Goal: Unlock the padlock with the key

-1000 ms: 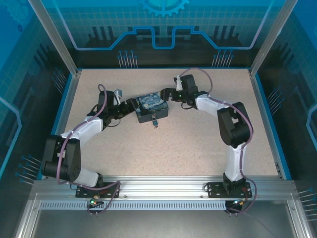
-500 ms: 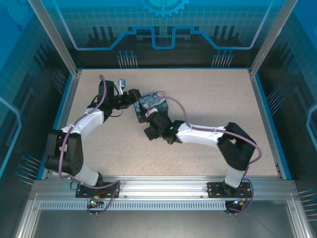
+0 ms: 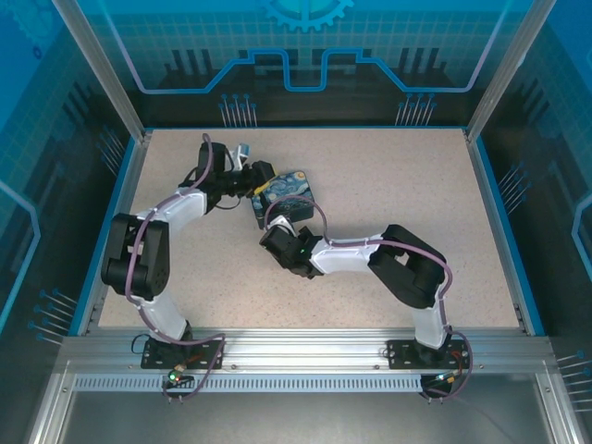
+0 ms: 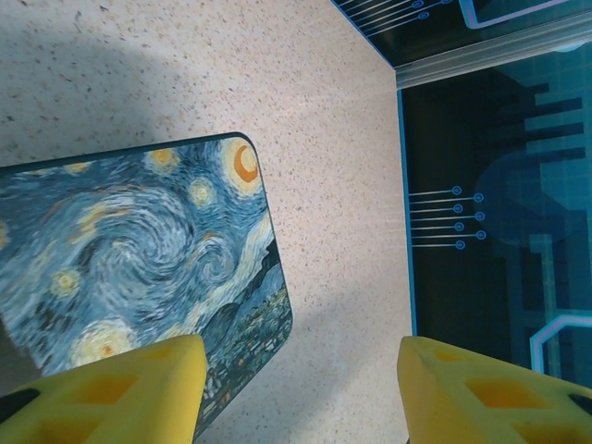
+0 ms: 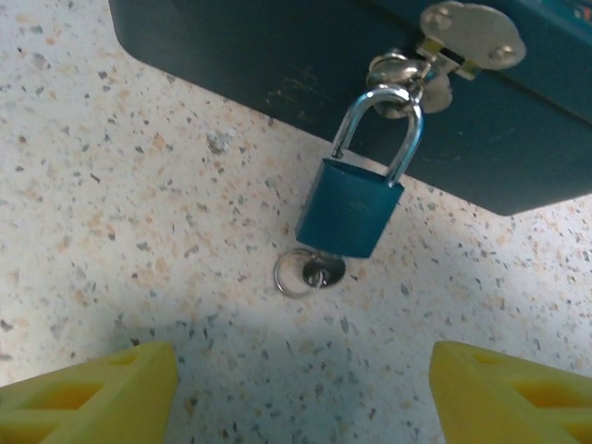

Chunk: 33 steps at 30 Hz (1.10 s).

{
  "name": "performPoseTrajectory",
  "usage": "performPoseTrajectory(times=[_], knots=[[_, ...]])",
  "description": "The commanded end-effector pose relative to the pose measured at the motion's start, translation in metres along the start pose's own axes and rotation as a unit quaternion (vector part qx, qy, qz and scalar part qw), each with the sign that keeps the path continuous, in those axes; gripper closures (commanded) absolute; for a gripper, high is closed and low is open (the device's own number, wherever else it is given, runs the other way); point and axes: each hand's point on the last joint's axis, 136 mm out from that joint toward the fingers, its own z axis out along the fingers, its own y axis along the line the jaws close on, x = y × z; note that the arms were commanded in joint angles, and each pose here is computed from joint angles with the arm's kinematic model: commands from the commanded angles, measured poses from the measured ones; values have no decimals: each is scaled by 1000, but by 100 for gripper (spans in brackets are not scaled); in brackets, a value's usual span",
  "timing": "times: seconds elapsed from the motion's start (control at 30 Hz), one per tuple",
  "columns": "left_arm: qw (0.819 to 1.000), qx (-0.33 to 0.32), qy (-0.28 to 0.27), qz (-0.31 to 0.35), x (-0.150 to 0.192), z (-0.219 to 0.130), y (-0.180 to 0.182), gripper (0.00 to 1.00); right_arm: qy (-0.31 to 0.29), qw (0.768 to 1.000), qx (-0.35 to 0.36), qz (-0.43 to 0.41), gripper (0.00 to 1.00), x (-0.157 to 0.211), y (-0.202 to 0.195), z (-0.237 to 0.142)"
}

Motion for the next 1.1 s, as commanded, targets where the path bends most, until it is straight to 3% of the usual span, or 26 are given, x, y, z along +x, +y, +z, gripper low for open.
performPoseTrajectory(times=[0.0, 0.5, 0.77, 1.07], knots=[[1000, 25, 9, 8, -3, 6, -15, 43, -22, 999, 16, 23, 30, -16, -8, 10], [999, -3, 31, -11, 7, 25, 14, 43, -81, 996, 30, 11, 47, -24, -15, 28], [999, -28, 32, -8, 10, 26, 26, 43, -123, 992, -9, 14, 68, -25, -18, 15], [998, -45, 36, -5, 14, 26, 35, 43, -156, 977, -135, 57, 96, -34, -12, -1]])
